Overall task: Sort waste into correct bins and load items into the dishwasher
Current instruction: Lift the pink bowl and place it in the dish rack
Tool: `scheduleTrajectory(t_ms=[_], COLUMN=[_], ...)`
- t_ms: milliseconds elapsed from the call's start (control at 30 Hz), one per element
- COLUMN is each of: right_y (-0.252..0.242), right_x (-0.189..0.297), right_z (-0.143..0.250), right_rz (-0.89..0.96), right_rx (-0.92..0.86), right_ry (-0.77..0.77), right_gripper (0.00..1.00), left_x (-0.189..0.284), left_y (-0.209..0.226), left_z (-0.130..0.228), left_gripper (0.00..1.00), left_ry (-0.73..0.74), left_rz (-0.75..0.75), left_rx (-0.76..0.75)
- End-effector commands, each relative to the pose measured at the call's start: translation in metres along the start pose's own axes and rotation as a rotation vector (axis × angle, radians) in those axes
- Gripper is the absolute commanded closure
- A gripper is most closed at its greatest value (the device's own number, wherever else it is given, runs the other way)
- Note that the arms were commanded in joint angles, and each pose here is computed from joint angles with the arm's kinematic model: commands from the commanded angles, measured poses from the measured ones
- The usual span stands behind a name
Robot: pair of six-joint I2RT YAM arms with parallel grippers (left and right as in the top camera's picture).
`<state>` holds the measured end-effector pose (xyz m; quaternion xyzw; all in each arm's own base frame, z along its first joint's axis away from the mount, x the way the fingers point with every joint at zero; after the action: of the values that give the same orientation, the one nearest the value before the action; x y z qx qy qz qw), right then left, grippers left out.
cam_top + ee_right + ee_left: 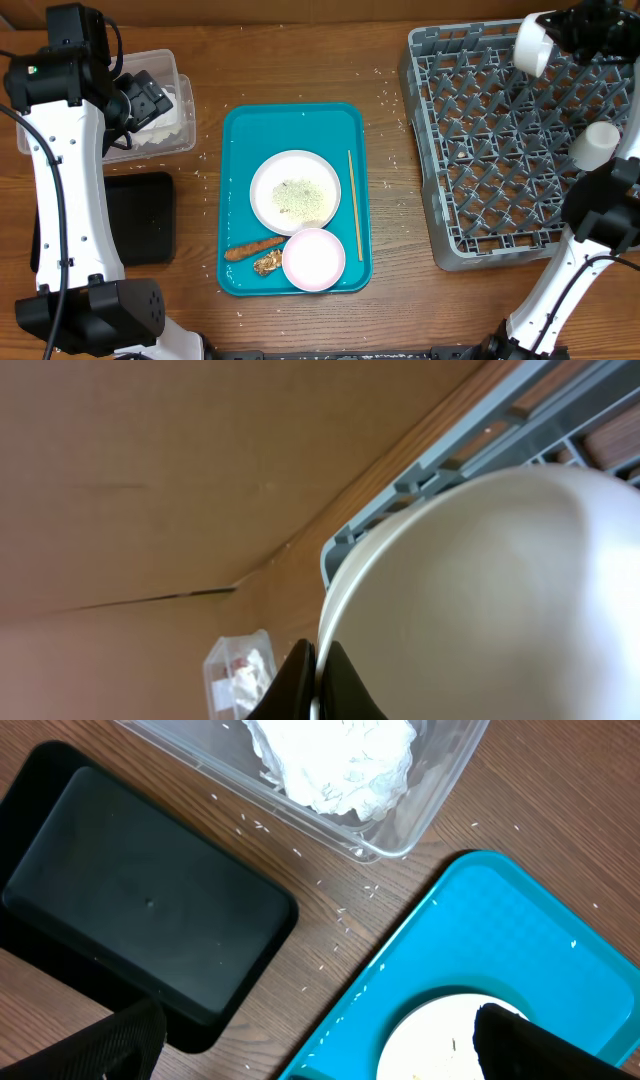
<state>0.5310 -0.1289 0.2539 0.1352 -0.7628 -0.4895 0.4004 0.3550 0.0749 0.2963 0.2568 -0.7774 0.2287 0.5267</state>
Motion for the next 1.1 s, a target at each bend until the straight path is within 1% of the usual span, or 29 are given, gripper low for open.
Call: scheduleTrajectory(t_ms=[0, 133, 267, 467, 633, 867, 967, 1067], right_y=[-0.002, -0.013, -0.005, -0.004, -0.013, -0.034, -0.045, -0.051], right_x=[0.001, 0.000, 0.000, -0.001, -0.007, -0.019, -0.016, -0.009], right_z=[0.001, -0.008, -0.014, -0.025, -0.030, -0.029, -0.030, -0.033], right_rz=[-0.085, -0.097, -0.160, -0.164, -0.158, -0.138, -0.091, -0.083], right_rx=[-0.029, -0.068, -0.027, 0.002, -0.045, -0.114, -0.154, -0.172], right_ry=[0.025, -0.004, -0.013, -0.060, -0.071, -0.047, -0.065, -0.076], right_gripper=[0.96, 0.96, 0.96, 0.96, 0.96, 0.96, 0.96, 0.96], left_x=[-0.003, -0.003, -0.003, -0.003, -0.003, -0.003, -0.003, -0.003], left_y=[0.002, 0.002, 0.002, -0.001, -0.001, -0.001, 0.000, 0.000], left_z=[-0.001, -0.001, -0.001, -0.005, -0.005, -0.005, -0.004, -0.004], left_gripper=[0.00, 0.00, 0.00, 0.00, 0.00, 0.00, 0.00, 0.00], left_ry=[0.001, 0.001, 0.000, -0.021, -0.020, -0.018, -0.017, -0.015], left_rz=[-0.013, -0.013, -0.012, 0.000, 0.000, -0.002, -0.002, -0.004], left_rx=[-0.007, -0.007, -0.007, -0.004, -0.005, -0.005, -0.005, -0.005])
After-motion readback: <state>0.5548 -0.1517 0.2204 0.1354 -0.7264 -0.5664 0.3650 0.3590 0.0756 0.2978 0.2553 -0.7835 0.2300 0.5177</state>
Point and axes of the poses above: each gripper's point midway between its finger pads, its own x axis back along the fingers, its own y axis along the line the jaws close on, z = x × y, the point moved 5 cm from there along x, back along the fingers
